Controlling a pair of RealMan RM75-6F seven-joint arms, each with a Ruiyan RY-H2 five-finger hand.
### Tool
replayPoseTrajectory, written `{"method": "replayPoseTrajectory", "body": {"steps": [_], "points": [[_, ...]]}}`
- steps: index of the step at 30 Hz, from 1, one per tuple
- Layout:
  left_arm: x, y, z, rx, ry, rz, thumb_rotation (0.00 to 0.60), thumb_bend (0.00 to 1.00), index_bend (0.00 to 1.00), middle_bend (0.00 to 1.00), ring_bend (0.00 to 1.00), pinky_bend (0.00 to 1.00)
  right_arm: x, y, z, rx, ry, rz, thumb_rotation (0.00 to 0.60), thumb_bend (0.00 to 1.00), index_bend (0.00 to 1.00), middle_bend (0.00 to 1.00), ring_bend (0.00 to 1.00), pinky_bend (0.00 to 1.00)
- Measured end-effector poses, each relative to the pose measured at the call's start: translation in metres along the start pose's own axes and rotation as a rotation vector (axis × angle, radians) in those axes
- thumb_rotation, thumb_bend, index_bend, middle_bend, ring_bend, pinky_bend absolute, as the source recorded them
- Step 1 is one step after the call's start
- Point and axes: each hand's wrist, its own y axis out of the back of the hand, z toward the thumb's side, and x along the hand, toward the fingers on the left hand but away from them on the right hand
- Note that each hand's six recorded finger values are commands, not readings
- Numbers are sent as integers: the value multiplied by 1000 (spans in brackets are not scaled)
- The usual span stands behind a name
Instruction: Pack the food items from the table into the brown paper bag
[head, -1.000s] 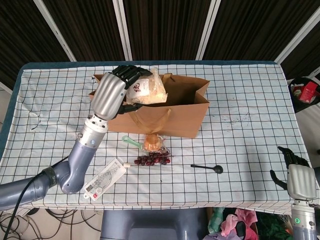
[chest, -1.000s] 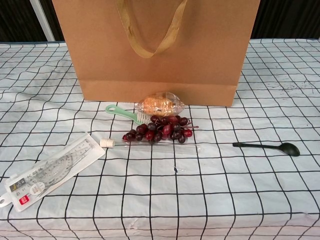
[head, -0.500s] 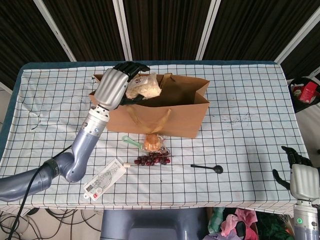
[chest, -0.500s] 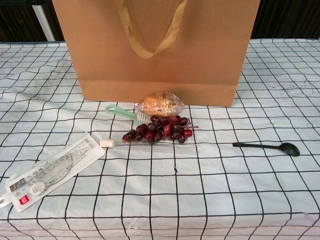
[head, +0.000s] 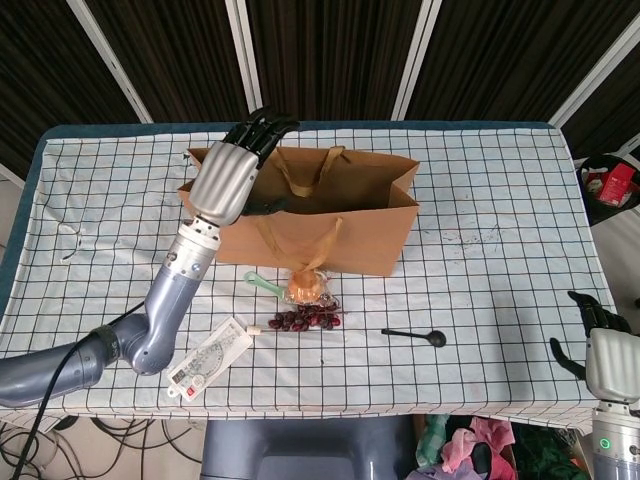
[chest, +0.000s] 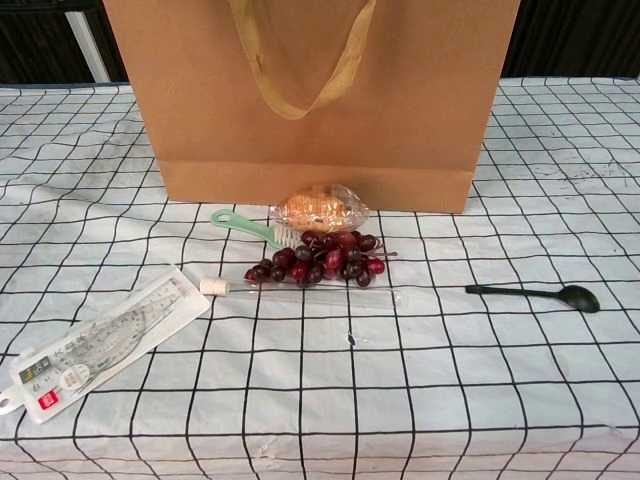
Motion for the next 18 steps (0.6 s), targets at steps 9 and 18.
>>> {"method": "replayPoseTrajectory", "body": {"steps": [9,18], "points": [[-74,39,2,127,-86,81,600,12,147,186,148,256,0,3,0,-1,-6,-16,600,231,205,214,307,298],[-204,6,-46,44,-15,-153,600,12,169,214,159,252,0,-1,2,-2,-5,-4,600,231,206,214,307,298]]}}
